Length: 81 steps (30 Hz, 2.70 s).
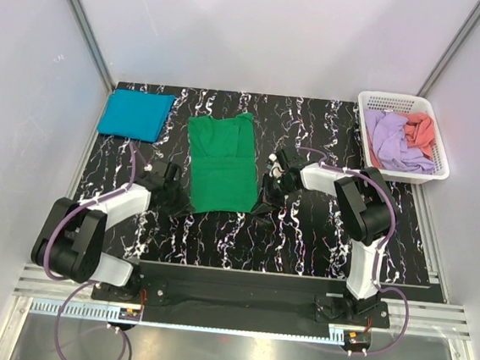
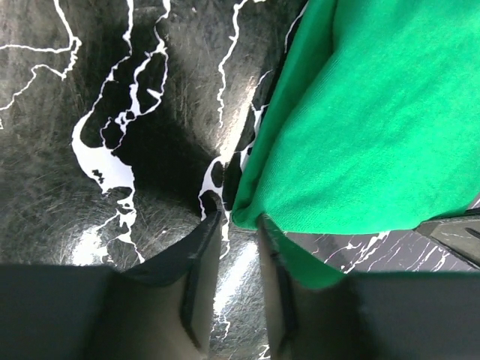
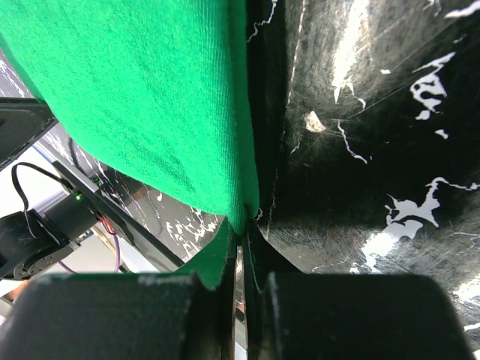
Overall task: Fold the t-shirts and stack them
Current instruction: Fold the tshirt
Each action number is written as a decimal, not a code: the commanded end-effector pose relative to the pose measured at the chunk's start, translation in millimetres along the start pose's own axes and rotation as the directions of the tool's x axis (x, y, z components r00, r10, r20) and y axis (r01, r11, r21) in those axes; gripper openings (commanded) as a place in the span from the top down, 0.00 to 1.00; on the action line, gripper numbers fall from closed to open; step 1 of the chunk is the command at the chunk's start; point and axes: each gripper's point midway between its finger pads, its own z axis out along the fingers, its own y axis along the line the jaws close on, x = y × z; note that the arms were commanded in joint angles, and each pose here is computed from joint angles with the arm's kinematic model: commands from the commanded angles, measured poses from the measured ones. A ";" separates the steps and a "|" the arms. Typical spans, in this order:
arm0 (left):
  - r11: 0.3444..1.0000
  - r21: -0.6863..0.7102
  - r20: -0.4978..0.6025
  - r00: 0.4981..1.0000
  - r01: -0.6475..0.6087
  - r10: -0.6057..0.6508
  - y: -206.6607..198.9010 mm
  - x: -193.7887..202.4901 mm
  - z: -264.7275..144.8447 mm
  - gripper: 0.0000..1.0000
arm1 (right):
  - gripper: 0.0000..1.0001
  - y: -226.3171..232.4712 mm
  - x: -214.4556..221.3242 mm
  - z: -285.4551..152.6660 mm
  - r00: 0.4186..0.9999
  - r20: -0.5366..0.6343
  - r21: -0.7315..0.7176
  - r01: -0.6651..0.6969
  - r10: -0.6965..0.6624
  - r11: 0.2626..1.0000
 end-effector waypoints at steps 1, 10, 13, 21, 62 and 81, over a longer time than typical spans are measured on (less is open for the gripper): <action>0.997 -0.080 -0.039 0.999 -0.002 -0.002 21.8 11.1 5.7 0.74 | 1.00 -13.5 8.6 6.7 1.000 -0.011 0.057 0.000 0.001 0.998; 0.999 0.040 -0.049 0.999 0.001 0.001 -3.5 9.4 4.2 1.00 | 1.00 -4.4 4.5 -3.5 1.000 0.015 0.051 0.000 -0.001 0.999; 0.999 0.032 -0.044 0.999 0.014 -0.012 -2.0 9.9 -0.4 1.00 | 1.00 -5.7 7.9 -7.5 1.000 0.019 0.062 0.001 -0.002 0.998; 0.996 0.081 -0.026 0.999 0.047 -0.045 -5.8 16.2 -23.9 1.00 | 1.00 1.0 16.6 -32.7 0.998 0.055 0.080 0.029 -0.033 0.996; 0.990 0.134 0.290 0.957 -0.034 -0.007 -130.9 -160.4 -94.5 1.00 | 1.00 92.4 -170.3 -125.3 0.930 0.321 0.128 0.145 -0.179 0.981; 0.965 0.237 0.426 0.905 -0.109 -0.002 -166.8 -253.2 -74.9 1.00 | 1.00 133.5 -275.7 -103.6 0.811 0.559 -0.077 0.259 -0.173 0.963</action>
